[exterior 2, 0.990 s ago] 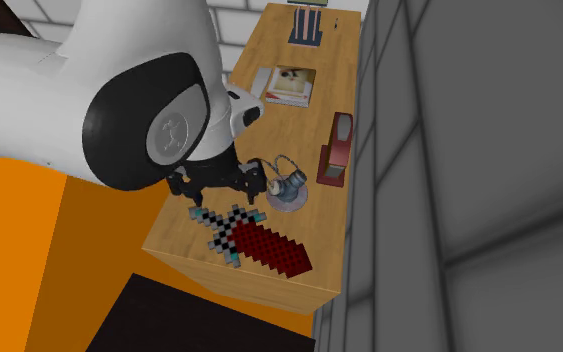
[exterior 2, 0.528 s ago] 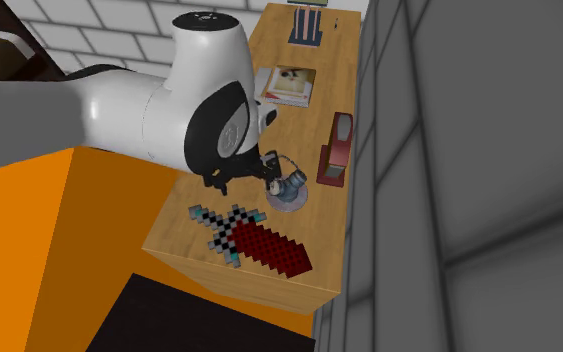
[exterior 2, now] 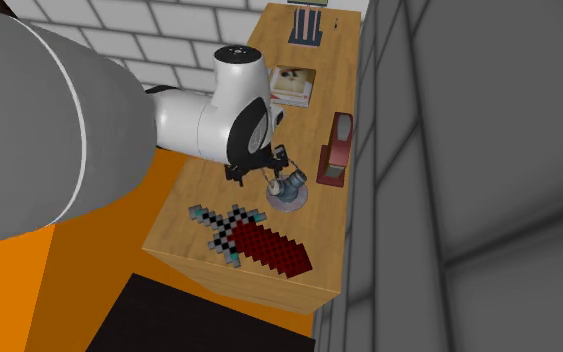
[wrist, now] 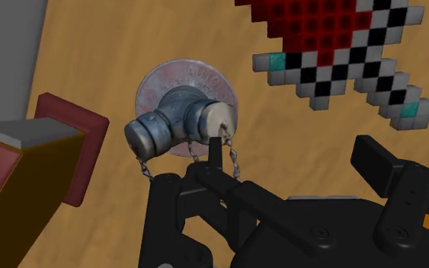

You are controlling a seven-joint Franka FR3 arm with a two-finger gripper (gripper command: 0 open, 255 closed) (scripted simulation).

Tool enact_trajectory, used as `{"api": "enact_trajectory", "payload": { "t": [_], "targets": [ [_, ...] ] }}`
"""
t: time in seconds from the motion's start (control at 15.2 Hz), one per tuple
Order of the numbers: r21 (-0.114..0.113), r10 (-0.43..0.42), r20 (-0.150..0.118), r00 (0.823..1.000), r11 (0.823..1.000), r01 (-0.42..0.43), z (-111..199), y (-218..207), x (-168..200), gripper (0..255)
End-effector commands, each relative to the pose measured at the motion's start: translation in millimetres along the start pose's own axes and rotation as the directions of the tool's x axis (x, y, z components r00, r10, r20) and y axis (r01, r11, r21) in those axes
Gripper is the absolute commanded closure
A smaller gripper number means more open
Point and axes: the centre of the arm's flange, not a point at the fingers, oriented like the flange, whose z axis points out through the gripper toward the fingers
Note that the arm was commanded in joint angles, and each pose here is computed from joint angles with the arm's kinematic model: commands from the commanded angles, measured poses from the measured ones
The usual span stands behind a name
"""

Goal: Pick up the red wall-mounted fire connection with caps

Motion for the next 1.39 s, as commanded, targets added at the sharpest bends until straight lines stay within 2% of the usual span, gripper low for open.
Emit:
{"api": "enact_trajectory", "payload": {
  "t": [0.0,0.4,0.92,1.06,1.12,1.32],
  "targets": [
    [-0.003,-0.03,-0.006,1.0,1.0,0.03,17.1,7.0,17.3,0],
    [-0.011,-0.119,-0.021,0.993,0.993,0.118,70.1,27.2,69.8,0],
    [-0.011,-0.119,-0.021,0.993,0.993,0.119,110.3,26.8,70.7,0],
    [-0.011,-0.119,-0.021,0.993,0.993,0.119,110.3,26.8,70.7,0],
    [-0.011,-0.119,-0.021,0.993,0.993,0.119,110.7,26.1,70.8,255],
    [-0.011,-0.119,-0.021,0.993,0.993,0.119,110.7,26.1,70.3,255]
  ]
}}
